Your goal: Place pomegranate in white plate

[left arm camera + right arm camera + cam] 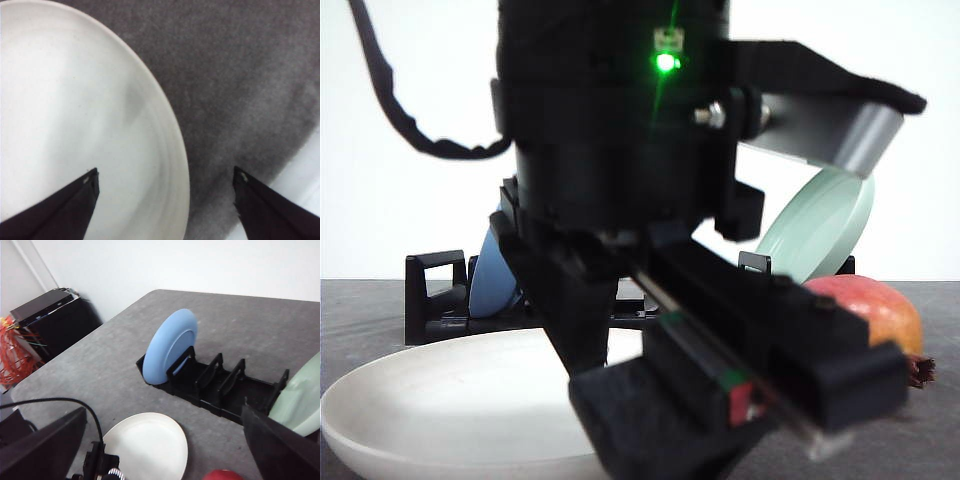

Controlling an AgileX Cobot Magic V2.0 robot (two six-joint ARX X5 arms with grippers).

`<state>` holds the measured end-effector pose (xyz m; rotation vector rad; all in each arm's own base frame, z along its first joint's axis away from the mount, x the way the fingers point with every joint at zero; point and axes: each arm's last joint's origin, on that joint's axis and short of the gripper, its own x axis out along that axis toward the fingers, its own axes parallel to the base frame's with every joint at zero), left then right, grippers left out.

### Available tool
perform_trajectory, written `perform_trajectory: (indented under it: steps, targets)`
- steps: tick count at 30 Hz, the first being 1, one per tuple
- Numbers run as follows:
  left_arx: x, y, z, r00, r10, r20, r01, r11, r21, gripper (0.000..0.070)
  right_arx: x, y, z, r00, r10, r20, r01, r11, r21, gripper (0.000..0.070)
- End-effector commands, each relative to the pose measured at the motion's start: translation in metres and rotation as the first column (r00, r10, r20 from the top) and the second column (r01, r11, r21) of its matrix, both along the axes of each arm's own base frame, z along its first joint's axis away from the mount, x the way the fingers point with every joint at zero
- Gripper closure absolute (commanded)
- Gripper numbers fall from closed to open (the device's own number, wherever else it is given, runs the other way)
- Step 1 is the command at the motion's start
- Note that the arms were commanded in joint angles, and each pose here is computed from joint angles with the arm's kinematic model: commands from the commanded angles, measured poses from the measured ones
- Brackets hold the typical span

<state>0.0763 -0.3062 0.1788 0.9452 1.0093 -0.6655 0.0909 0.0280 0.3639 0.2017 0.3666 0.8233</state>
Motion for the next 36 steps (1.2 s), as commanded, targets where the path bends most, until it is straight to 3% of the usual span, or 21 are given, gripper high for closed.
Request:
perform_trajectory:
  steps: [1, 7, 9, 15, 21, 28, 31, 34, 36]
  targets:
    - [-0.004, -0.001, 0.010, 1.000, -0.009, 0.005, 0.009, 0.999, -0.041, 0.0172, 0.001, 0.001, 0.004, 1.000, 0.010, 0.003, -0.010, 1.000, 0.000, 0.0069]
    - [-0.007, 0.016, 0.052, 0.999, 0.025, 0.020, -0.021, 0.982, -0.187, 0.0168, 0.009, 0.007, -0.002, 0.997, 0.043, -0.058, -0.044, 0.999, -0.017, 0.0069]
    - [-0.009, 0.026, 0.069, 0.999, 0.044, 0.023, -0.037, 0.970, -0.240, 0.0122, 0.013, 0.010, -0.004, 0.994, 0.060, -0.091, -0.063, 0.998, -0.022, 0.0069]
    - [-0.017, 0.063, 0.118, 0.996, 0.087, 0.029, -0.067, 0.910, -0.410, 0.0104, 0.035, 0.020, -0.018, 0.970, 0.076, -0.230, -0.091, 0.995, -0.052, 0.0069]
    - [-0.024, 0.102, 0.153, 0.993, 0.108, 0.047, -0.065, 0.835, -0.547, 0.0108, 0.064, 0.033, -0.041, 0.909, 0.088, -0.407, -0.133, 0.988, -0.084, 0.0069]
    - [-0.032, 0.142, 0.150, 0.990, 0.140, 0.028, -0.088, 0.755, -0.649, 0.0108, 0.094, 0.050, -0.074, 0.826, -0.034, -0.562, -0.123, 0.963, -0.239, 0.0067]
    - [-0.036, 0.159, 0.143, 0.987, 0.160, 0.003, -0.112, 0.702, -0.703, 0.0108, 0.104, 0.057, -0.087, 0.803, -0.087, -0.589, -0.125, 0.943, -0.309, 0.0067]
    - [-0.040, 0.177, 0.136, 0.983, 0.180, -0.035, -0.142, 0.626, -0.767, 0.0108, 0.113, 0.066, -0.100, 0.790, -0.131, -0.599, -0.136, 0.915, -0.379, 0.0063]
    - [-0.042, 0.189, 0.132, 0.981, 0.186, -0.054, -0.153, 0.576, -0.803, 0.0108, 0.118, 0.071, -0.108, 0.787, -0.160, -0.596, -0.144, 0.892, -0.429, 0.0022]
